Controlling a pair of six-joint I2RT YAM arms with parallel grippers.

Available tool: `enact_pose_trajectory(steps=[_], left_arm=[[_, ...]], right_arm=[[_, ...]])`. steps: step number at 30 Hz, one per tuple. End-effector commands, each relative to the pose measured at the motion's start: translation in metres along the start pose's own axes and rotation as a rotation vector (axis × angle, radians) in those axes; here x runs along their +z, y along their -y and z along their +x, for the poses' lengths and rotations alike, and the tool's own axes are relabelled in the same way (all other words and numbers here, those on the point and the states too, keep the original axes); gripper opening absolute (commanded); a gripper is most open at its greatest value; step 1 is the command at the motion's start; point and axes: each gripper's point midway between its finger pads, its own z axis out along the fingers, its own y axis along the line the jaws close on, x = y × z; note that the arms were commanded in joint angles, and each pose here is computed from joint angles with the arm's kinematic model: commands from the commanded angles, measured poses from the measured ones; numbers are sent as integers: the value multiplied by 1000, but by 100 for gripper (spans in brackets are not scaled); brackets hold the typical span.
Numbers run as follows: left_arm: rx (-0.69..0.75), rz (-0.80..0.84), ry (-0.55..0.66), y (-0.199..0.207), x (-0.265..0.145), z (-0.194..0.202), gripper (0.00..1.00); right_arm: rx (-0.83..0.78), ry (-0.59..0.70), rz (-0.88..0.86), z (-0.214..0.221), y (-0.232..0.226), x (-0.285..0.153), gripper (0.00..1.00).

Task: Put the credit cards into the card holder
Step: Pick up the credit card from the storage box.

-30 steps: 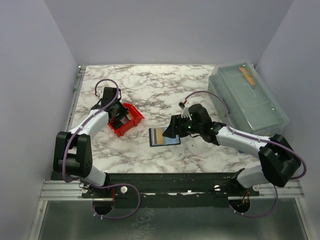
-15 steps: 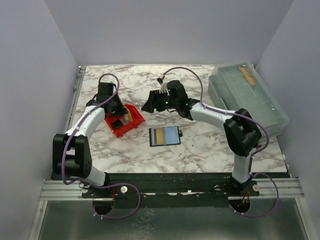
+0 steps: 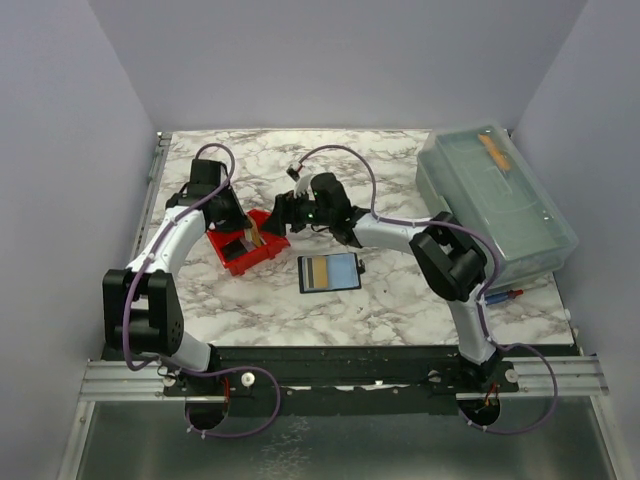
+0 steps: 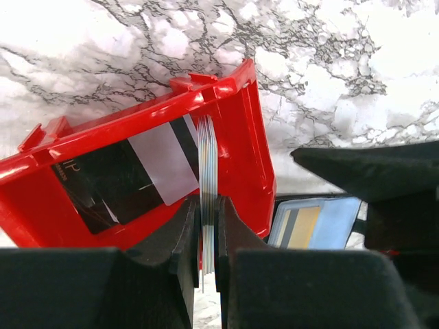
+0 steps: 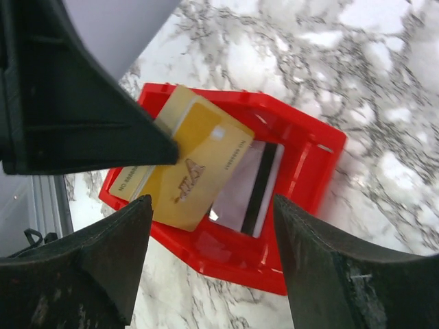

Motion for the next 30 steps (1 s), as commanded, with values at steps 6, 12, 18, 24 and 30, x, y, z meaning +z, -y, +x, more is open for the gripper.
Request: enact_pose_trajectory(steps=[6,12,18,24,30], left_arm=[[-200,-246,-52,-29,-4,-4,0],[-236,-293,-69,-36,-1,2,0],[-244,-314,-68,-40,0,2,0],[-234,-341,-53,-45,-2,0,0],[-205,-338,-73,-45,-1,2,0]], right_arm=[[-333,111,-38,6,-41,19,70],[-434,138,7,9,-61,30,58],[-455,123,39,11,-64,38,48],[-469,114,64,14,-64,48,37],[-490,76,54,22,-65,54,39]])
